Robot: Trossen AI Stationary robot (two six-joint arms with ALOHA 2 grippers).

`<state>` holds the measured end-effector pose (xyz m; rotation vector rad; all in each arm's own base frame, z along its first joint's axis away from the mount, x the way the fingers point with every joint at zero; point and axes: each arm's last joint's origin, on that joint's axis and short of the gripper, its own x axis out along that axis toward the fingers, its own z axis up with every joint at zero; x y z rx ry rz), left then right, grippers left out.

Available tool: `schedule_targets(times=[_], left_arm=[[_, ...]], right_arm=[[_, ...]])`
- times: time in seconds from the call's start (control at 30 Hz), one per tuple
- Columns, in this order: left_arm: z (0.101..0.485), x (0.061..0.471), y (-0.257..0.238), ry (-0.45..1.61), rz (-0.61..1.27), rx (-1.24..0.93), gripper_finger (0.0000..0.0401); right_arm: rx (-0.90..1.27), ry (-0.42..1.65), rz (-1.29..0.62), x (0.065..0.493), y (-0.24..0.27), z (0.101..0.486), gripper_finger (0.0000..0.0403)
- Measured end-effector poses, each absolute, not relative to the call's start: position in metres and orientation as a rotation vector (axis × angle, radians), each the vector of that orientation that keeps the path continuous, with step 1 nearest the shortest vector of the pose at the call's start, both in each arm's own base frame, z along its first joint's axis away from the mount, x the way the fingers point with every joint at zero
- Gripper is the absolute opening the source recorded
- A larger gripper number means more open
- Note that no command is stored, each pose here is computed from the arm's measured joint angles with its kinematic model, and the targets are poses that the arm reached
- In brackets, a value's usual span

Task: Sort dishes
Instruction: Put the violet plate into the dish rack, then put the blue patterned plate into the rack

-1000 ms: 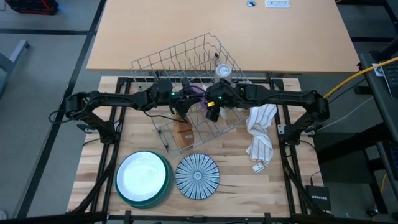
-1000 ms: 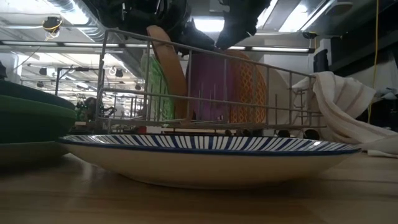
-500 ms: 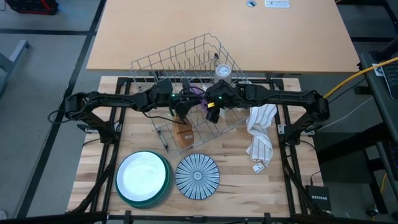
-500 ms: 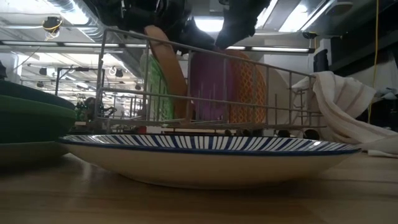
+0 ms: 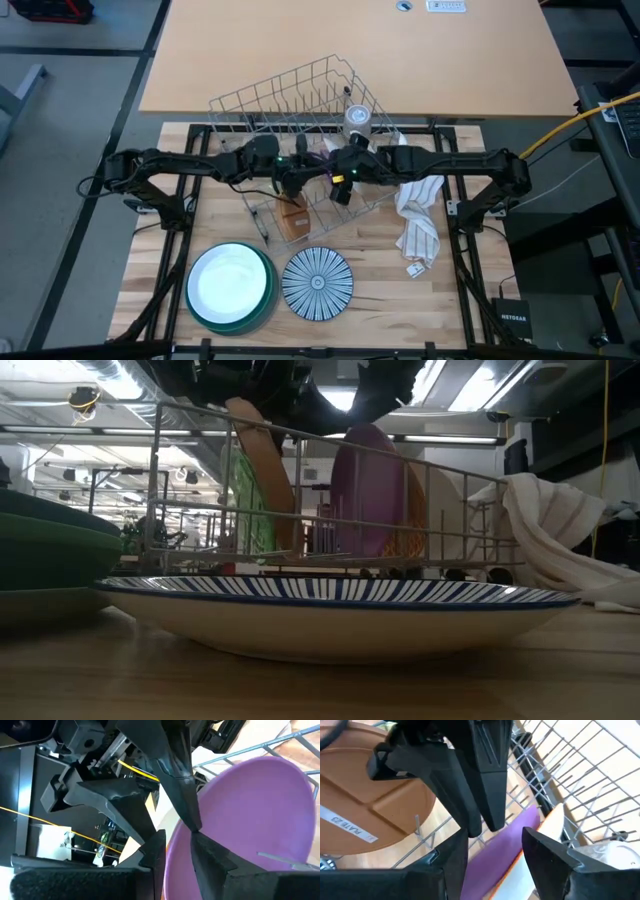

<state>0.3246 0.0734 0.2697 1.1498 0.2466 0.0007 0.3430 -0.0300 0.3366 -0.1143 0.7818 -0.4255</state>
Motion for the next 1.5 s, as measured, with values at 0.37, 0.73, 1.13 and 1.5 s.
schedule_targets(times=[0.37, 0.73, 1.13, 1.5], left_arm=[[0.269, 0.325, 0.072, 0.306, 0.079, 1.154, 0.0081], [0.267, 0.325, 0.071, 0.356, 0.124, 1.079, 0.0081], [0.268, 0.328, 0.041, 0.371, 0.143, 1.108, 0.0081], [0.306, 0.306, 0.021, 0.231, 0.17, 1.091, 0.0081]], right_arm=[[-0.125, 0.801, -0.44, 0.341, -0.032, 0.336, 0.0191], [-0.132, 0.799, -0.454, 0.341, -0.032, 0.336, 0.0191], [-0.132, 0.794, -0.456, 0.341, -0.032, 0.336, 0.0191], [-0.17, 0.791, -0.44, 0.339, -0.032, 0.34, 0.0191]])
